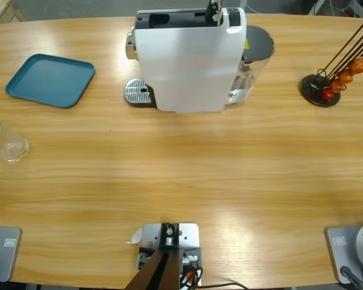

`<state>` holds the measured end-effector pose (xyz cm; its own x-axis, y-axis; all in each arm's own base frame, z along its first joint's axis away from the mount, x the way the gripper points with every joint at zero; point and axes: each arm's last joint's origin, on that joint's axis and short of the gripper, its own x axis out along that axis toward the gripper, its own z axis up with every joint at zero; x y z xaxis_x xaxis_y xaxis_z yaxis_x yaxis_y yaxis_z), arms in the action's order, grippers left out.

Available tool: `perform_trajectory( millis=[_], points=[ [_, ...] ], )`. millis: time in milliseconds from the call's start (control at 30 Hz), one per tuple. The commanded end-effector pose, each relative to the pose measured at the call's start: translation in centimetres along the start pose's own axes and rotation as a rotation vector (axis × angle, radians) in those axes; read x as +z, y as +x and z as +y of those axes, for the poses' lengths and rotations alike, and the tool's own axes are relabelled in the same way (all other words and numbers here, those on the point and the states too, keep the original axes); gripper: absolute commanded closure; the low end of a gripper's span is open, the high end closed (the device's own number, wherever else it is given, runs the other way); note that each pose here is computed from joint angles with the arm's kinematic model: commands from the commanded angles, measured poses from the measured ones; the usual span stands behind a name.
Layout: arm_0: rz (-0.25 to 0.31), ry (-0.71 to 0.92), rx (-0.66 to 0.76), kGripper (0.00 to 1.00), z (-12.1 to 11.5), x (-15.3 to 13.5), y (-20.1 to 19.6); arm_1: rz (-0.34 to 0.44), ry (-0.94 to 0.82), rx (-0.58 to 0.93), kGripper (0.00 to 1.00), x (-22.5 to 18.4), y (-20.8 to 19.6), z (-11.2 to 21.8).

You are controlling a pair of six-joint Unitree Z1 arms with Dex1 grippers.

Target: Pour coffee

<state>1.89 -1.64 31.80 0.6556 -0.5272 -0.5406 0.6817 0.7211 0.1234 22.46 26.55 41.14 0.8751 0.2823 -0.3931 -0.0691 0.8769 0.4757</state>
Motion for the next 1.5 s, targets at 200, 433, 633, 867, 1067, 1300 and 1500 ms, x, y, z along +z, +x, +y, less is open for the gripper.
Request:
perform_trajectory(
  millis=[200,433,633,867,1067,1300,1500],
  points=[
    [0.043,-0.006,-0.001,0.009,0.0,-0.3,0.7,0.119,-0.037,0.025,1.000,-3.8,3.5,2.5],
    [0.041,-0.006,0.000,0.009,0.0,-0.3,0.7,0.144,-0.044,0.024,1.000,-4.7,4.5,2.8],
    [0.042,-0.006,0.000,0.009,0.0,-0.3,0.7,0.168,-0.062,0.045,1.000,-6.0,4.7,3.8],
    [0.041,-0.005,0.000,0.009,0.0,-0.4,0.7,0.202,-0.094,0.049,1.000,-8.0,5.0,4.5],
    [0.040,-0.005,0.000,0.009,0.0,-0.4,0.7,0.209,-0.110,0.044,1.000,-8.5,5.5,4.6],
    [0.038,-0.005,0.000,0.009,0.0,-0.4,0.6,0.262,-0.135,0.029,1.000,-10.8,7.7,4.6],
    [0.040,-0.005,0.000,0.009,0.0,-0.4,0.7,0.289,-0.142,0.015,1.000,-12.1,8.7,4.4]
  ],
)
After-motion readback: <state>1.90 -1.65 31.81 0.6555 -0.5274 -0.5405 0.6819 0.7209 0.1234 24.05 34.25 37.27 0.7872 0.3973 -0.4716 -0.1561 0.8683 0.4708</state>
